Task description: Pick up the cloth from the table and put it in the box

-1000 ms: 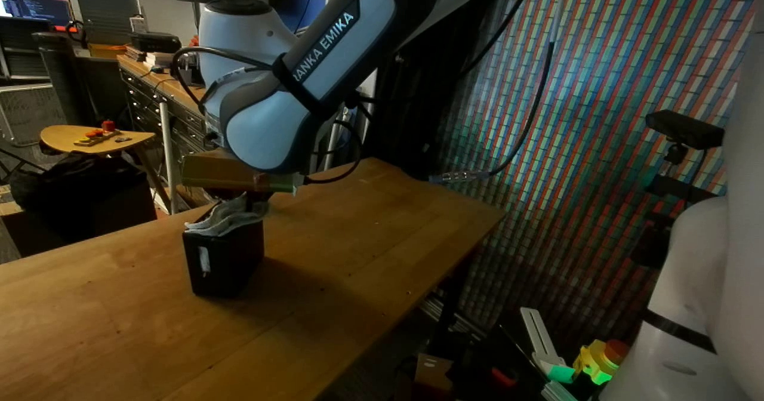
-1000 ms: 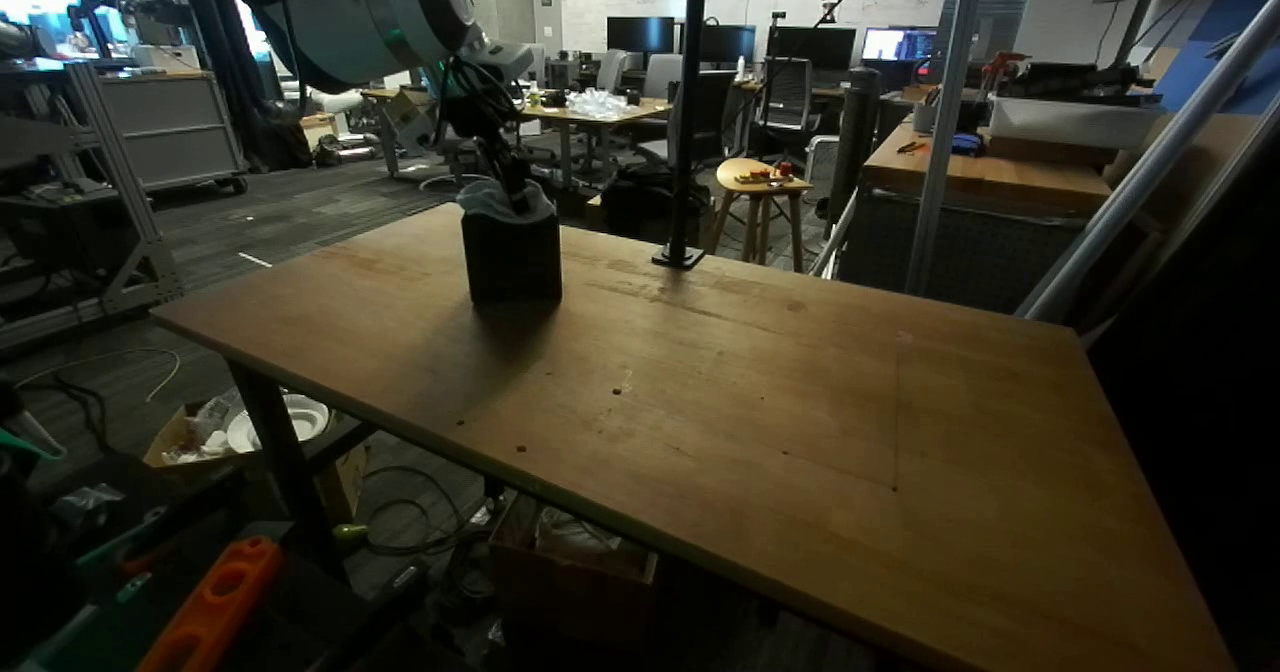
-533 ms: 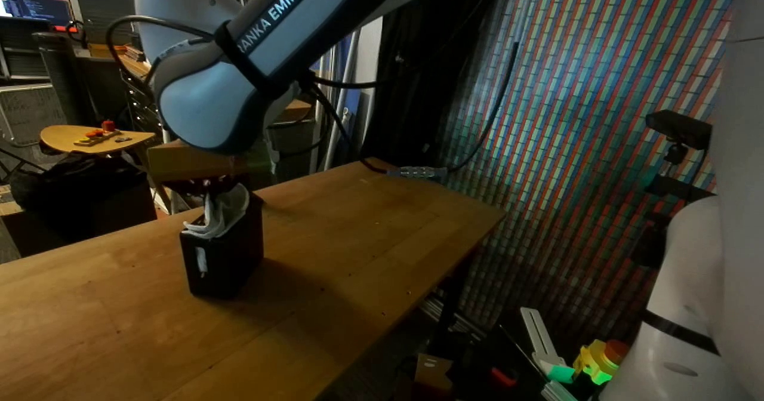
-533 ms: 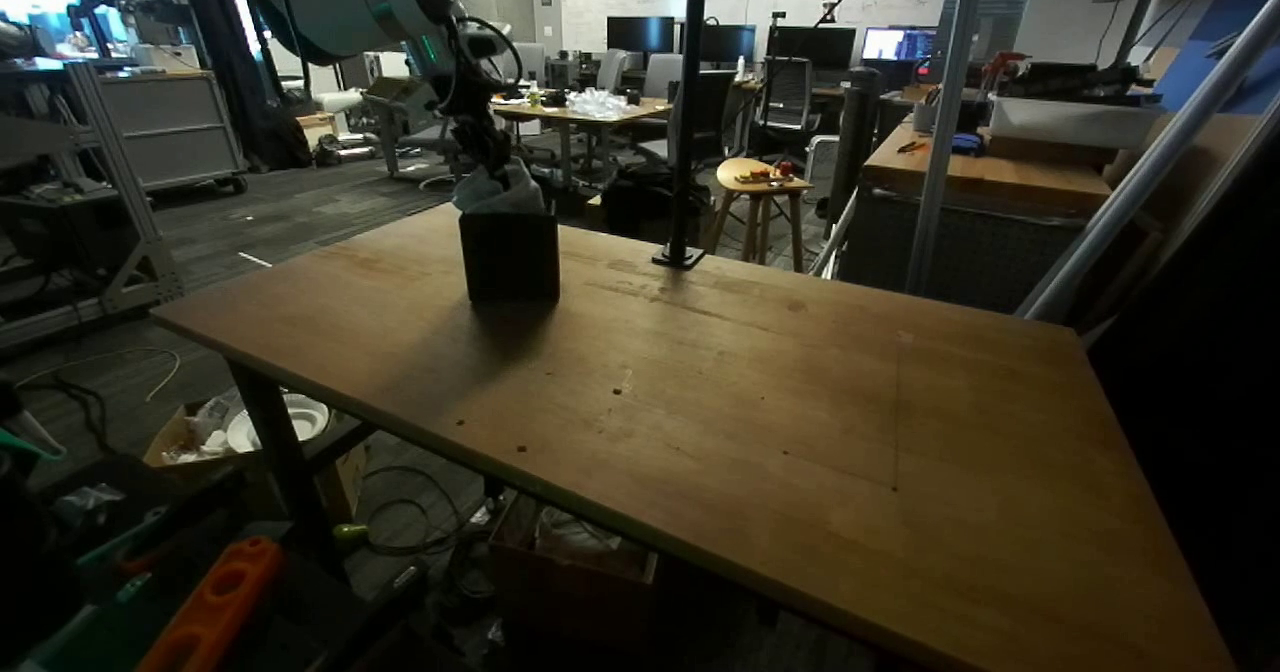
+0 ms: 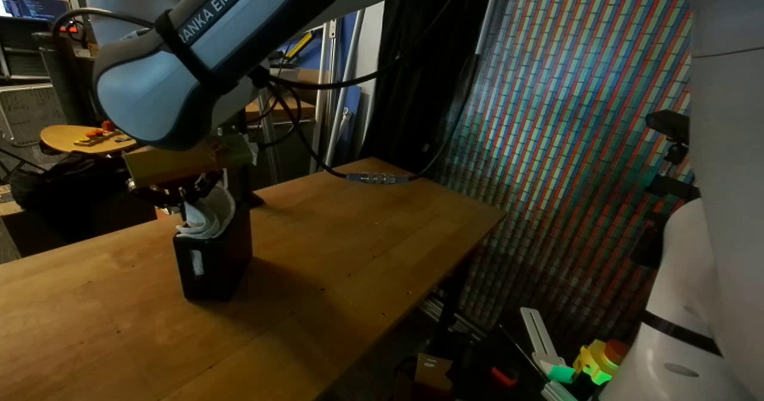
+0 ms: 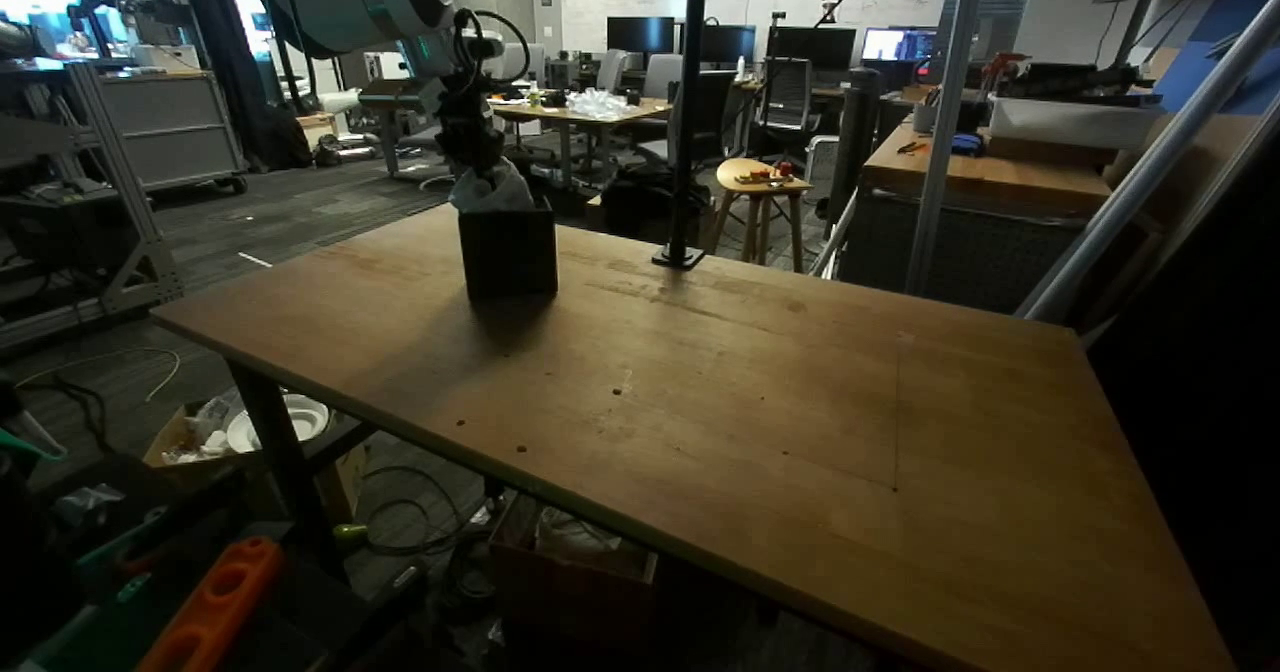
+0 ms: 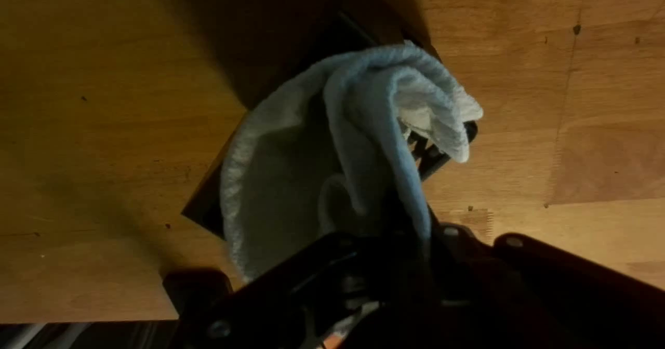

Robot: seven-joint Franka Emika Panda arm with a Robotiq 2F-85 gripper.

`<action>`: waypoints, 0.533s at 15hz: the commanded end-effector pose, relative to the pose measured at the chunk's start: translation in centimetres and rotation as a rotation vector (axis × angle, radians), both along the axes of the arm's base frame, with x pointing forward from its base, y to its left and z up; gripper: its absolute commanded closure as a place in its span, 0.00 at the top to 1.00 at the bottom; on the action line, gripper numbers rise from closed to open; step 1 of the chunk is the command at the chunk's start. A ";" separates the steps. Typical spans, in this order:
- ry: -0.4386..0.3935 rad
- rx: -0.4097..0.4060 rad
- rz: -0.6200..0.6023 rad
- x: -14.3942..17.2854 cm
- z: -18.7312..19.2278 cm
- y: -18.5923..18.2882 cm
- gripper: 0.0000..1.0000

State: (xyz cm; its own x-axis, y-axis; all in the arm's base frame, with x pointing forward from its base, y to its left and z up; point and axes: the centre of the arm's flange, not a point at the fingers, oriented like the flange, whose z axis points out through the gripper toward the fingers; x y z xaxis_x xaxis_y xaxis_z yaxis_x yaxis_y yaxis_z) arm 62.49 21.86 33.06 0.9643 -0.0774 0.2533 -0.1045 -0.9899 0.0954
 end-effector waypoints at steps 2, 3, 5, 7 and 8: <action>-0.004 -0.009 0.127 1.1 0.7 -0.3 0.02; -0.010 -0.018 0.172 0.9 1.2 -0.7 0.02; -0.002 -0.037 0.296 0.2 2.8 -1.8 0.02; 0.019 -0.048 0.403 -0.3 4.1 -2.6 0.02; 0.037 -0.047 0.455 -0.5 4.5 -2.9 0.02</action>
State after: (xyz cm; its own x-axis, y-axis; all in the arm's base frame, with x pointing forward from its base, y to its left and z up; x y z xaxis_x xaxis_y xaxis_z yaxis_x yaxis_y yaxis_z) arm 63.13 20.54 34.66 0.9439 0.2343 0.2326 0.2028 -0.9674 0.1516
